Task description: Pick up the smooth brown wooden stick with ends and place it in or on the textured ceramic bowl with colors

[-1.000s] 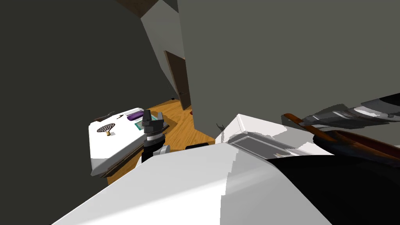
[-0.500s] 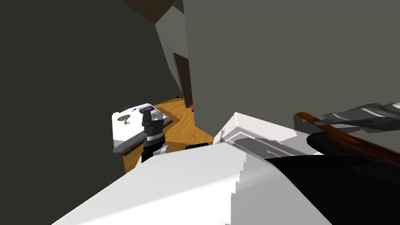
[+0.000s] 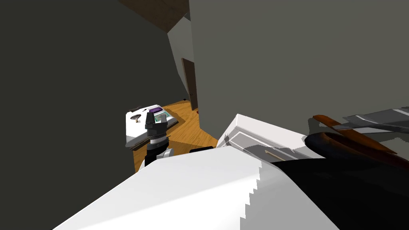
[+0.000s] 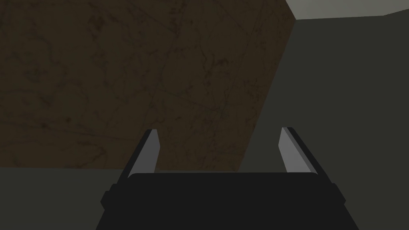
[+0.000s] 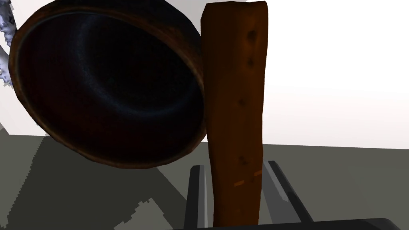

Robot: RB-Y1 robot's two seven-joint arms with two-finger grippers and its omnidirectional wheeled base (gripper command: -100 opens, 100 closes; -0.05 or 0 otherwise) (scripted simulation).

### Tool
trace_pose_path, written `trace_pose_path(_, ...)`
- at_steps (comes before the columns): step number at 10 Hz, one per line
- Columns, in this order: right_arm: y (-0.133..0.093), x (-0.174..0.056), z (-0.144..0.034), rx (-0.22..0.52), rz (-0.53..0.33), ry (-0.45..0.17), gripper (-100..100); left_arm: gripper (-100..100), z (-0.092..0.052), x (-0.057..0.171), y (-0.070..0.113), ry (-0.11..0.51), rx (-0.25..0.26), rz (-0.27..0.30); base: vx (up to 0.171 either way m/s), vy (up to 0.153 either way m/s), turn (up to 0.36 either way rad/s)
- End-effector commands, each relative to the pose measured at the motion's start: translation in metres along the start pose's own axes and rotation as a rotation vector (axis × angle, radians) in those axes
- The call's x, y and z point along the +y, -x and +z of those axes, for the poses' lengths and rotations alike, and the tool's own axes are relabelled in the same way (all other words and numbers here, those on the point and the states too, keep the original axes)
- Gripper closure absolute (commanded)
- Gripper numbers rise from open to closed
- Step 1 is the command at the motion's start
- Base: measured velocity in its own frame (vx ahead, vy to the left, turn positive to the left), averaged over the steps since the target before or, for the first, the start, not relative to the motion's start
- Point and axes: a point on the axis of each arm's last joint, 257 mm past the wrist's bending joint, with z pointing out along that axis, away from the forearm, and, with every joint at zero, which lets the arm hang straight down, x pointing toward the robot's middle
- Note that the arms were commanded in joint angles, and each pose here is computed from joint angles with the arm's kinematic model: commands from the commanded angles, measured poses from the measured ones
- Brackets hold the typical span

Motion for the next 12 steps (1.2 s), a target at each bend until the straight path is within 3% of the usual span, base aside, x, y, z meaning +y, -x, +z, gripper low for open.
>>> trace_pose_path(1, -0.006, -0.002, -0.007, 0.016, 0.023, 0.000, 100, 0, 0.000, 0.000, 0.000, 0.000, 0.000, 0.000, -0.136, -0.096, 0.141)
trace_pose_path(6, -0.029, -0.004, -0.021, 0.088, 0.081, -0.001, 100, 0, 0.000, 0.000, 0.000, 0.000, 0.000, 0.000, -0.107, -0.091, 0.081)
trace_pose_path(10, -0.058, 0.005, -0.030, 0.197, 0.125, 0.027, 100, 0, 0.000, 0.000, 0.000, 0.000, 0.000, 0.000, -0.024, -0.103, 0.035)
trace_pose_path(12, -0.058, 0.004, -0.030, 0.199, 0.126, 0.026, 100, 0, 0.000, 0.000, 0.000, 0.000, 0.000, 0.000, 0.011, -0.049, 0.002)
